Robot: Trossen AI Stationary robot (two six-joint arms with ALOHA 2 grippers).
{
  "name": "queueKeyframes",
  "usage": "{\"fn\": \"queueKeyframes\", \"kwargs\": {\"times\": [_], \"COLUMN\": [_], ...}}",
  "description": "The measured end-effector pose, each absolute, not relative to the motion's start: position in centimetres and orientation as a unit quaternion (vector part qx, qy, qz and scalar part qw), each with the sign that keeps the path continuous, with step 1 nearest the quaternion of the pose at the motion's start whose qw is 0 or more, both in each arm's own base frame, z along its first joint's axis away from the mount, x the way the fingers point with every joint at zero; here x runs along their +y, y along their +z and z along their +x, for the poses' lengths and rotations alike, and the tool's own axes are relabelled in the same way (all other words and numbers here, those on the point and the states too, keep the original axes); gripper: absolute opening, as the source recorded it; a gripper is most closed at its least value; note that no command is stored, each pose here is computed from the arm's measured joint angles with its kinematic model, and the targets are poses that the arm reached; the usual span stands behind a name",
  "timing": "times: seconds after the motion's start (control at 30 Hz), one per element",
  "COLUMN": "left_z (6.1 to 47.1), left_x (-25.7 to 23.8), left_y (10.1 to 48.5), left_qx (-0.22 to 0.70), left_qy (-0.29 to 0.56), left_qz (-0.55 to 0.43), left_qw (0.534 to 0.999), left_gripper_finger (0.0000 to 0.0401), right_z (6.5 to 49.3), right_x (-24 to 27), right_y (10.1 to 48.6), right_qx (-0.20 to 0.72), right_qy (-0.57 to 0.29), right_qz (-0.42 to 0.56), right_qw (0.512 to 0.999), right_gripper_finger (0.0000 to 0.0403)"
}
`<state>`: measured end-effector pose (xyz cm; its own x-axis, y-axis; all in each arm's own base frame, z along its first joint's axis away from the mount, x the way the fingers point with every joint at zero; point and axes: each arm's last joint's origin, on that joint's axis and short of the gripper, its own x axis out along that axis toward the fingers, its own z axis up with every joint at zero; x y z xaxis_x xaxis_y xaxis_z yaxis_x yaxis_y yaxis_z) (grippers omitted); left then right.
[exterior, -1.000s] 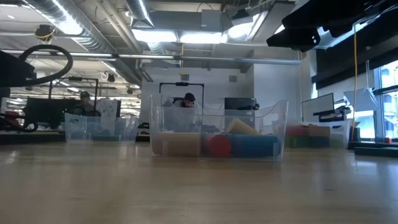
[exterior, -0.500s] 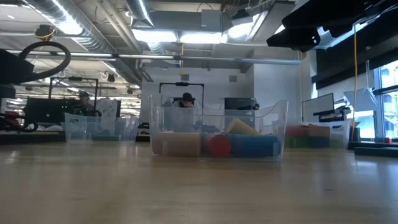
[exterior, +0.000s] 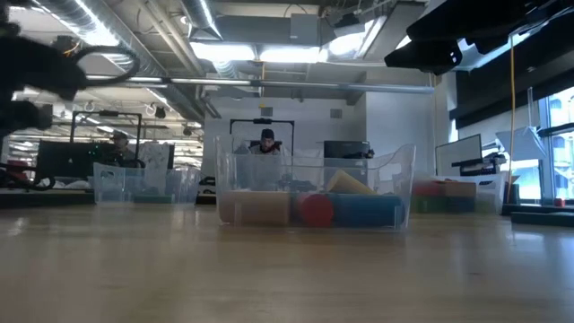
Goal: Sort blocks by size
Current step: Put the pink rectangular block into the top left transparent bin
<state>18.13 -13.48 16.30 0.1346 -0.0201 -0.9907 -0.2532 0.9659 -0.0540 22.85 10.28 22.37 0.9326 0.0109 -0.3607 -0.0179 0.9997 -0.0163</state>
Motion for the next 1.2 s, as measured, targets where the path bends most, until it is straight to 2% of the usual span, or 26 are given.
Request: {"fn": "queueKeyframes", "kwargs": {"times": [0.13,0.37,0.53,0.7,0.87,1.07,1.2], "left_z": [18.8,19.4,19.4,19.2,19.0,18.8,18.6], "left_x": [-12.5,-9.6,-6.9,-3.9,-1.0,2.7,5.4], "left_y": [18.0,20.7,22.6,24.1,25.0,25.2,25.4], "left_qx": [0.621,0.564,0.509,0.448,0.409,0.418,0.414], "left_qy": [0.072,0.072,0.108,0.190,0.286,0.373,0.420], "left_qz": [-0.110,-0.099,-0.087,-0.063,-0.025,0.044,0.036], "left_qw": [0.773,0.817,0.849,0.871,0.866,0.827,0.807], "left_gripper_finger": [0.0110,0.0104,0.0113,0.0112,0.0113,0.0118,0.0119], "right_z": [22.9,22.9,22.8,22.8,22.8,22.8,22.8], "right_x": [10.3,10.3,10.3,10.3,10.3,10.2,10.2], "right_y": [22.4,22.4,22.3,22.3,22.3,22.2,22.2], "right_qx": [0.184,0.184,0.184,0.184,0.186,0.190,0.190], "right_qy": [0.007,0.007,0.007,0.007,0.007,0.002,0.002], "right_qz": [-0.010,-0.010,-0.010,-0.010,-0.011,-0.014,-0.014], "right_qw": [0.983,0.983,0.983,0.983,0.982,0.982,0.982], "right_gripper_finger": [0.0285,0.0285,0.0285,0.0285,0.0285,0.0285,0.0285]}}
